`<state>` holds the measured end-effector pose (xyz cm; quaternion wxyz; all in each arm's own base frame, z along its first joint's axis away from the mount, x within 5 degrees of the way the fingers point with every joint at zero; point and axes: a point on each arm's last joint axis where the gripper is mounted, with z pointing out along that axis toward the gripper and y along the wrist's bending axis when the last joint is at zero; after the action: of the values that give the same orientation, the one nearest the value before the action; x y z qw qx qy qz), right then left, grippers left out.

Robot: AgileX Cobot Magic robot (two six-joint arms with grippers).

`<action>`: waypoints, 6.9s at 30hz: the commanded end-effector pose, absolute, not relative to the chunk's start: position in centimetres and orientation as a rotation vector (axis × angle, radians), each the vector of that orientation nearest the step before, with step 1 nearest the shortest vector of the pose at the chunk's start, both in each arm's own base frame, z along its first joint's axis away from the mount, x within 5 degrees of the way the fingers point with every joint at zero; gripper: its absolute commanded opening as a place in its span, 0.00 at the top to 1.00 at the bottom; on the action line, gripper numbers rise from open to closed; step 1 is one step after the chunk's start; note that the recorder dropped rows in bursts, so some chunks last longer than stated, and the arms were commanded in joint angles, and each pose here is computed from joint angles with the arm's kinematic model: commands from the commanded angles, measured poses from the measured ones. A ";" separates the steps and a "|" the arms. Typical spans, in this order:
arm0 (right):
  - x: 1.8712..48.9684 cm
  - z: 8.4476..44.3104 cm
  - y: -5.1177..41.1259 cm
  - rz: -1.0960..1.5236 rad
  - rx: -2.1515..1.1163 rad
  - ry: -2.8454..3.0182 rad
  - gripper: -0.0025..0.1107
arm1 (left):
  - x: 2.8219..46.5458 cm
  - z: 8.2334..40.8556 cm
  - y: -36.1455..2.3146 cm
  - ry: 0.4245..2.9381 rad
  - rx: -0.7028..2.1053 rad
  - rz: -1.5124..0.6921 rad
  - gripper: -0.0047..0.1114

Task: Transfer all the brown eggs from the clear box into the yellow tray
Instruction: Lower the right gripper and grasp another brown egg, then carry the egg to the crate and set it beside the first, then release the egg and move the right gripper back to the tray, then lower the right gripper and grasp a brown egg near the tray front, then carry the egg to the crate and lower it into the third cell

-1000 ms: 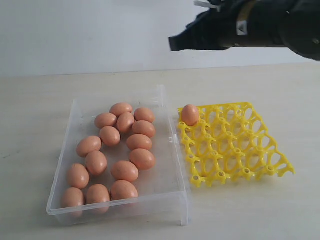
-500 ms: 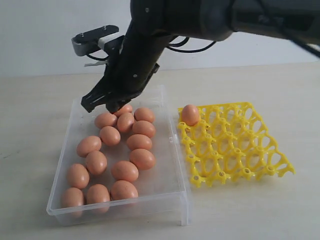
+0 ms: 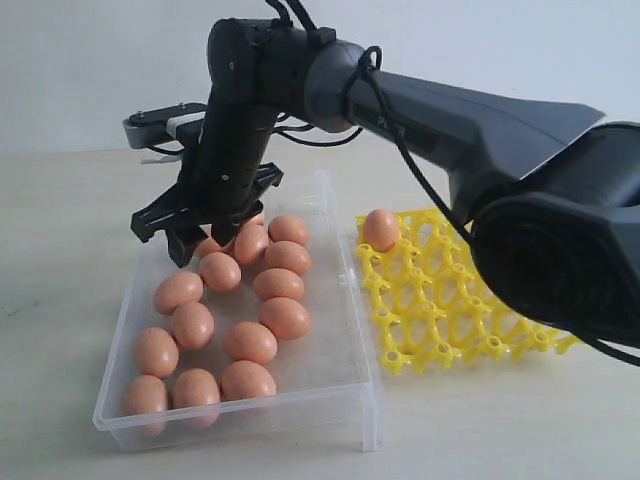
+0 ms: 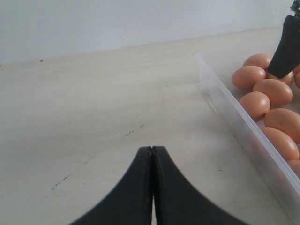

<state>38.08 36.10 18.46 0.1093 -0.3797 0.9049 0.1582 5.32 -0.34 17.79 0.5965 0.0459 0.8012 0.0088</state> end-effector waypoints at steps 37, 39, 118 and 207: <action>39.3 13.2 36.4 0.328 -1.175 2.701 0.98 | 5.3 18.1 -0.4 1.840 0.095 0.011 0.96; 39.3 14.2 36.5 0.339 -1.167 2.681 0.98 | 5.3 18.1 -0.4 1.840 0.095 0.011 0.96; 33.4 19.3 10.0 0.135 -0.455 2.056 0.65 | 5.3 18.1 -0.4 1.840 0.097 0.012 0.96; 31.2 19.2 10.6 0.262 -0.328 1.859 0.98 | 5.3 18.1 -0.4 1.840 0.099 0.013 0.96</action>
<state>30.92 12.54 19.25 0.5664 -0.1828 0.7987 0.0890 5.32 -0.34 17.79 0.5965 0.0451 0.8013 0.0082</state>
